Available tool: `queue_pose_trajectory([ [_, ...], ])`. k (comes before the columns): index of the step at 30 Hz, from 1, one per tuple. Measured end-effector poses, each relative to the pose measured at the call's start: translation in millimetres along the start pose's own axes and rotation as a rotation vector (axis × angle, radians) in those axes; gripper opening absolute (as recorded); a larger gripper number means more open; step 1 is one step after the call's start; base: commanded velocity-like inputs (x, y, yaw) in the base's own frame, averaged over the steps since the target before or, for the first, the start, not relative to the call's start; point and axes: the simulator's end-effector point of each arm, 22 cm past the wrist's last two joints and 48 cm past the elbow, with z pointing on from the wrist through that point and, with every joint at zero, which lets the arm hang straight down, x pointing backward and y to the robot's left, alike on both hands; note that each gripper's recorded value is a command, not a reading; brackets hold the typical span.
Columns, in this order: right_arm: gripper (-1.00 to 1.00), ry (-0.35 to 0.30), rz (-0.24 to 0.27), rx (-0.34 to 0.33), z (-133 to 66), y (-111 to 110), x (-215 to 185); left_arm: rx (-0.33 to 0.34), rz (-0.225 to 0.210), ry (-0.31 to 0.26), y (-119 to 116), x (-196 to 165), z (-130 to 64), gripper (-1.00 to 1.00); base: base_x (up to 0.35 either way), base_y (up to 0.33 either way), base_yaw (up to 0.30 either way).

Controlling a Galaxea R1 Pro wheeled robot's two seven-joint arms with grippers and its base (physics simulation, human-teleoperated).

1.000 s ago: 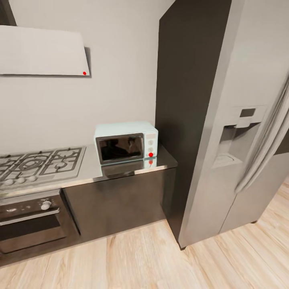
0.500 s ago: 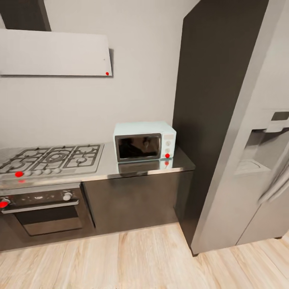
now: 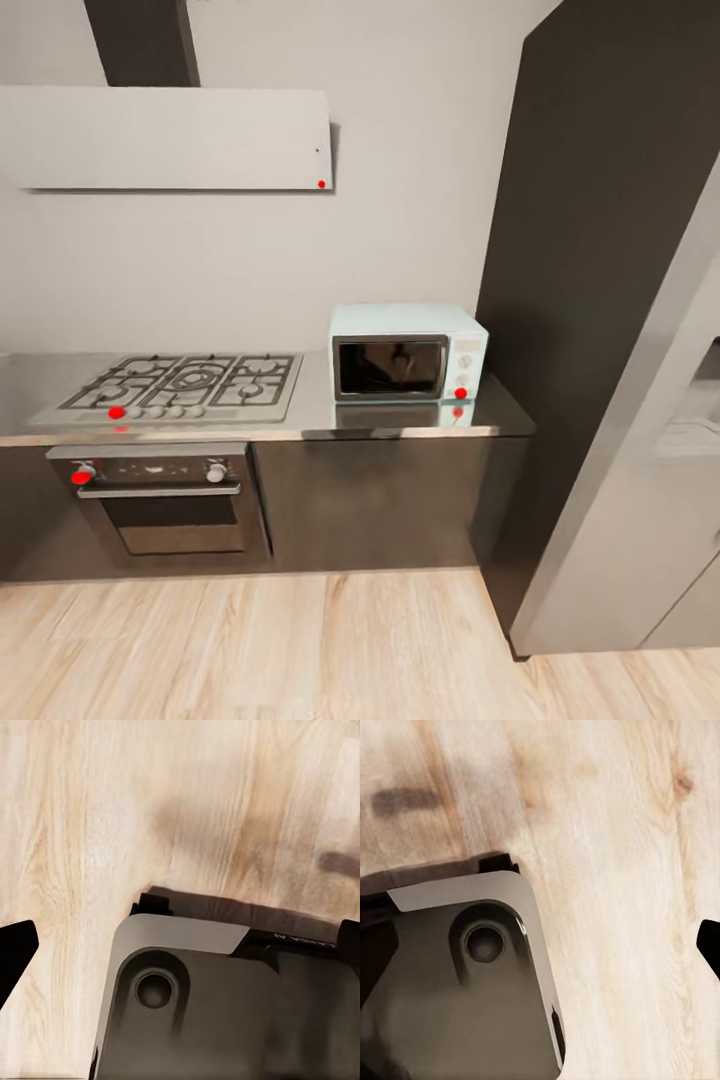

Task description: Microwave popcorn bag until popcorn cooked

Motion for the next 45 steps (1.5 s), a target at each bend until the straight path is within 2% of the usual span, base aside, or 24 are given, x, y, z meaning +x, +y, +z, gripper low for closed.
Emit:
queue_pose_trajectory([
  [8, 1.0, -0.001, 0.0, 0.0, 0.0, -0.2, -0.2, -0.002, 0.0, 0.007, 1.3, 5.6, -0.4, 1.0, 0.0, 0.0, 0.241],
  [19, 1.0, -0.004, 0.0, 0.001, 0.1, -1.9, -1.6, -0.002, 0.0, 0.009, 1.2, 7.1, -0.5, 1.0, 0.0, -0.006, 0.018],
  [45, 1.0, -0.003, -0.006, -0.006, 0.1, -0.5, -1.4, -0.002, -0.002, 0.01, 1.6, 7.3, -0.6, 1.0, 0.0, -0.243, 0.0],
])
